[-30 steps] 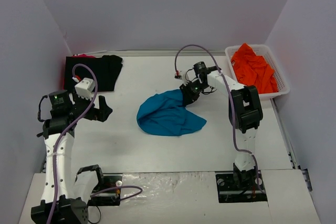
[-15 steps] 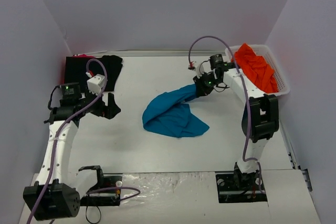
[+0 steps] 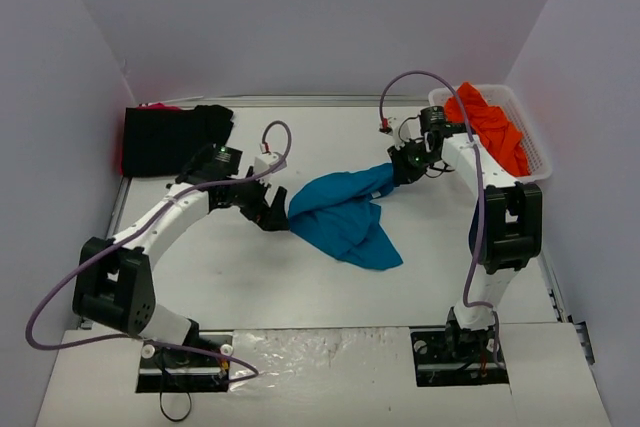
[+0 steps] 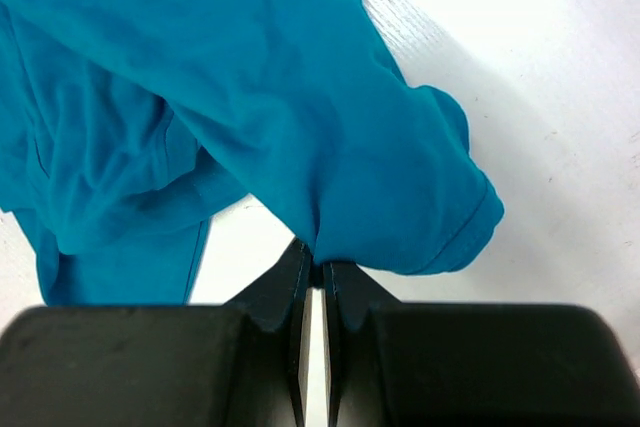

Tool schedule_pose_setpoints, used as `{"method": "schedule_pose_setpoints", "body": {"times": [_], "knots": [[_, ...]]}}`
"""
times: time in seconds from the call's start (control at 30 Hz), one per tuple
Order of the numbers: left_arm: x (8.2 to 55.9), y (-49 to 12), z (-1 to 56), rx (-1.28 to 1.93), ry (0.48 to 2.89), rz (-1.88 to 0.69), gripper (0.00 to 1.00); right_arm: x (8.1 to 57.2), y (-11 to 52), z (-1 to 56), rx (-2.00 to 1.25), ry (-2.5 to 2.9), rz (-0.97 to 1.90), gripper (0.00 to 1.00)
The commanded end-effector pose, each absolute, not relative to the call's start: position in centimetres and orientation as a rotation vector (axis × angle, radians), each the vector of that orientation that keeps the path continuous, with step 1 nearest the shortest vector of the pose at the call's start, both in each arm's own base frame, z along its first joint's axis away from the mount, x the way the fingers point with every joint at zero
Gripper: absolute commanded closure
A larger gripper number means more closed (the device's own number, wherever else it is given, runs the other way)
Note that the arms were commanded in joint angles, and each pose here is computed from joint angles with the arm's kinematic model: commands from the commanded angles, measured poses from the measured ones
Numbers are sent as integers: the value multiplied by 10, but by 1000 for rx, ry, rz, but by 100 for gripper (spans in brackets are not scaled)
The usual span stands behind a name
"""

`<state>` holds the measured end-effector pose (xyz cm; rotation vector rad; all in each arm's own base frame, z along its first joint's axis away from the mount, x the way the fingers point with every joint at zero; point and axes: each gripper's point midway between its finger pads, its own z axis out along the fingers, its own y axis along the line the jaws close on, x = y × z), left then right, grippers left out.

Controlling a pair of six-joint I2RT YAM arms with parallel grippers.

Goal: Fold and stack the t-shirts
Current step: Flatten out the tshirt

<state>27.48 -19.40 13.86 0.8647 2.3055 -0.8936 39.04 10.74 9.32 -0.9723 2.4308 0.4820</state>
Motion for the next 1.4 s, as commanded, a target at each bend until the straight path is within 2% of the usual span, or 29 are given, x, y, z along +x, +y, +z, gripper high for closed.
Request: {"method": "schedule_pose_setpoints", "body": {"times": [0.0, 0.17, 0.37, 0.5, 0.73, 0.87, 0.97, 1.0, 1.1, 1.13, 1.23, 1.37], "knots": [[288, -233, 152, 914, 2160, -951, 6, 389, 104, 89, -938, 2456, 487, 100], [284, -253, 118, 996, 2197, -843, 0, 391, 101, 83, -929, 2470, 496, 100], [302, -235, 89, 966, 2279, -593, 12, 388, 102, 76, -934, 2487, 514, 100], [317, -216, 80, 921, 2301, -401, 14, 386, 103, 74, -942, 2485, 524, 100], [315, -233, 67, 953, 2296, -499, 14, 383, 103, 65, -953, 2505, 536, 100], [304, -254, 62, 1008, 2293, -650, 19, 384, 102, 63, -956, 2508, 531, 100], [305, -259, 56, 1044, 2290, -648, 30, 382, 103, 63, -957, 2508, 540, 100], [306, -260, 56, 1045, 2288, -652, 41, 382, 102, 62, -959, 2509, 539, 100], [311, -264, 57, 1042, 2276, -660, 65, 382, 102, 62, -960, 2511, 535, 100], [312, -264, 58, 1046, 2275, -657, 77, 382, 101, 62, -958, 2510, 534, 100], [322, -258, 67, 1053, 2256, -591, 95, 385, 101, 69, -954, 2499, 514, 100], [342, -236, 90, 1035, 2203, -457, 98, 392, 99, 91, -948, 2464, 472, 100]]}}
